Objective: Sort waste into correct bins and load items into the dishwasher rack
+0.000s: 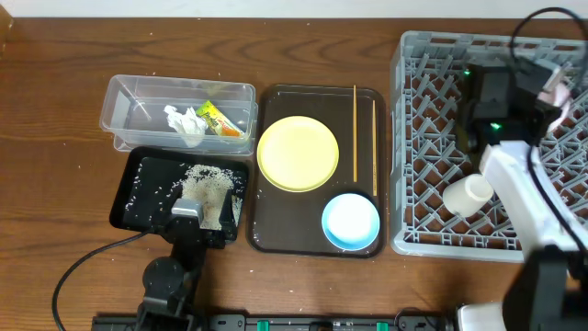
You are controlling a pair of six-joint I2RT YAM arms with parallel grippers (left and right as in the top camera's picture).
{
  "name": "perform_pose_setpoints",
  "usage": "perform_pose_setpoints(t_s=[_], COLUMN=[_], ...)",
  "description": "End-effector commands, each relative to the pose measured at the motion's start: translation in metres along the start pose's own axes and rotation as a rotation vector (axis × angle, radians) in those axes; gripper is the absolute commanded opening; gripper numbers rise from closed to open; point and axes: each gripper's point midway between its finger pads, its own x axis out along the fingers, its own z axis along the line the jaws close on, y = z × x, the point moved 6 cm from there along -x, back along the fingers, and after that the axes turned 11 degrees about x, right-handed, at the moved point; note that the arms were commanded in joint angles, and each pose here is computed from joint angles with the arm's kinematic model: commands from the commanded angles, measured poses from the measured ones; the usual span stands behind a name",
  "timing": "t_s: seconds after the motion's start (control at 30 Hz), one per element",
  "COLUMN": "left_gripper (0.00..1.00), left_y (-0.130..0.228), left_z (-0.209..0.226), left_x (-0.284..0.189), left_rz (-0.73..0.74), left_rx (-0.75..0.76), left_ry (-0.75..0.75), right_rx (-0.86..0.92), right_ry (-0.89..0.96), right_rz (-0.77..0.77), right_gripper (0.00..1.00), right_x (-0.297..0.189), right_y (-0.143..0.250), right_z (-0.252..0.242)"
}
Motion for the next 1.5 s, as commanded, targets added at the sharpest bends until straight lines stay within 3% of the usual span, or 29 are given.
perform_pose_setpoints(t_s=[0.0,0.27,0.43,0.47,0.57,0.6,0.7,0.83,0.93,1.03,1.17,1.3,1.47], left_gripper=[0.95,0.95,0.95,0.95,0.95,0.96,0.95,0.95,0.95,0.95,0.95,0.95,0.95], left_y=[0.015,0.015,0.015,0.015,0.015,0.015,0.015,0.015,0.015,0.015,0.015,0.015,0.015], left_z=[-0.001,-0.001,-0.001,-0.001,-0.001,-0.001,-0.001,-0.001,-0.001,-0.001,-0.001,-0.001,-0.001], left_x=[0.002,0.002,0.002,0.002,0.002,0.002,0.002,0.002,0.002,0.002,0.002,0.002,0.002], left_rz=[0.046,0.046,0.045,0.046,0.046,0.046,0.046,0.046,0.046,0.046,0.046,0.046,0.046], left_rx=[0.007,0.008,0.008,0.008,0.008,0.008,0.008,0.008,0.008,0.008,0.008,0.008,0.007], left_ry=[-0.001,-0.001,-0.001,-0.001,-0.001,-0.001,-0.001,-0.001,-0.001,-0.001,-0.001,-0.001,-0.001], right_rx=[-0.154,-0.313,-0.352,-0.356,-0.370,-0.370,-0.342,-0.338,-0.310,-0.272,-0.345,-0.535,-0.688], right_ry=[0.030,-0.042,-0.098,-0.101,-0.101,-0.110,-0.163,-0.453,-0.757,-1.071,-1.455,-1.504,-1.321], right_rz=[0.016,-0.006,-0.046,-0.052,-0.076,-0.083,-0.099,-0.072,-0.010,0.123,0.435,0.679,0.629], right_gripper=[0.01,0.02,0.17,0.22,0.68,0.78,0.98,0.99,0.94,0.87,0.82,0.83,0.84], right_x=[0.009,-0.014,-0.039,-0.041,-0.051,-0.055,-0.069,-0.098,-0.133,-0.176,-0.239,-0.269,-0.262], right_y=[0.016,0.041,0.042,0.042,0.040,0.039,0.030,0.016,0.010,0.018,0.054,0.104,0.147], right_z=[0.015,0.054,0.066,0.067,0.068,0.068,0.066,0.066,0.058,0.045,0.025,0.007,0.014])
